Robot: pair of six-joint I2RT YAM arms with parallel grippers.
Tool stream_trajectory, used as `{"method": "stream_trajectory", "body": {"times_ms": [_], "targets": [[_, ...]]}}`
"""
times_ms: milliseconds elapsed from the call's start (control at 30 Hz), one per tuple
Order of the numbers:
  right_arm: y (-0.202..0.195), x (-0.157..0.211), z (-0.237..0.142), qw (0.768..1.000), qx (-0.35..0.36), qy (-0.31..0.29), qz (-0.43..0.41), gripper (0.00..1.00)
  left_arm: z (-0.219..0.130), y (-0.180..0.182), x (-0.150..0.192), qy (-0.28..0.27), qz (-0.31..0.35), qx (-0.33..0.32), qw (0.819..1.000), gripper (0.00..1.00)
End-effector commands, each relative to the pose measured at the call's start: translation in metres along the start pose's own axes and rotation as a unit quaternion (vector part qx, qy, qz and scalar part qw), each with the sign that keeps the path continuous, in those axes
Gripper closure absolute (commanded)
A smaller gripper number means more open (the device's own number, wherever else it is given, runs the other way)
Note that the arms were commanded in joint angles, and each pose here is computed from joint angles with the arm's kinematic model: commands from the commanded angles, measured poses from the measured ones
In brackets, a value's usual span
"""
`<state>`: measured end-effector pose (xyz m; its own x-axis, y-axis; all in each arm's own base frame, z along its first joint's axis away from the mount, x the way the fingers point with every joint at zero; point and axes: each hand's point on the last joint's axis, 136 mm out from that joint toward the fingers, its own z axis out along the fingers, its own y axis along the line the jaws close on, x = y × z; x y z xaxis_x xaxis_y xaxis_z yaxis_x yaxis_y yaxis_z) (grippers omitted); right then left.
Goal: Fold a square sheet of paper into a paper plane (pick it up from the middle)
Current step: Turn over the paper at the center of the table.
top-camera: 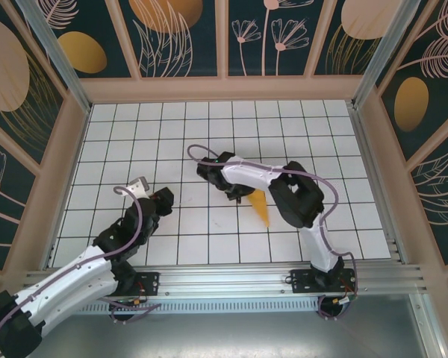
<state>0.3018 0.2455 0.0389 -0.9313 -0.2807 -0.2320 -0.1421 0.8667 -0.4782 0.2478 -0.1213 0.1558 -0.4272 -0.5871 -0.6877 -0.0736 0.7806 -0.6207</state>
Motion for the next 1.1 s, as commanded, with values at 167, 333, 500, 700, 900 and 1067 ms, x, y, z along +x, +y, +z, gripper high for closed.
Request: {"method": "stream_trajectory", "body": {"times_ms": [167, 333, 500, 700, 900, 1067], "targets": [[0.083, -0.006, -0.040, 0.985, -0.169, 0.001, -0.019, 0.60, -0.004, 0.021, -0.002, -0.014, 0.002, -0.035, 0.999, 0.63], [0.077, -0.018, -0.094, 0.949, -0.311, -0.041, 0.012, 0.39, 0.003, 0.012, 0.007, 0.006, 0.014, -0.019, 1.000, 0.63], [0.037, -0.018, -0.122, 0.900, -0.425, -0.077, 0.068, 0.29, 0.014, -0.004, 0.024, 0.046, 0.015, 0.015, 0.999, 0.62], [-0.004, 0.006, -0.124, 0.819, -0.554, -0.085, 0.125, 0.66, 0.027, -0.032, 0.053, 0.115, 0.020, 0.071, 0.991, 0.62], [0.005, 0.041, -0.106, 0.808, -0.577, -0.051, 0.109, 0.86, 0.041, -0.051, 0.090, 0.199, 0.022, 0.106, 0.974, 0.64], [0.011, 0.047, -0.084, 0.814, -0.569, -0.031, 0.112, 0.91, 0.050, -0.062, 0.115, 0.257, 0.013, 0.121, 0.959, 0.63]]}}
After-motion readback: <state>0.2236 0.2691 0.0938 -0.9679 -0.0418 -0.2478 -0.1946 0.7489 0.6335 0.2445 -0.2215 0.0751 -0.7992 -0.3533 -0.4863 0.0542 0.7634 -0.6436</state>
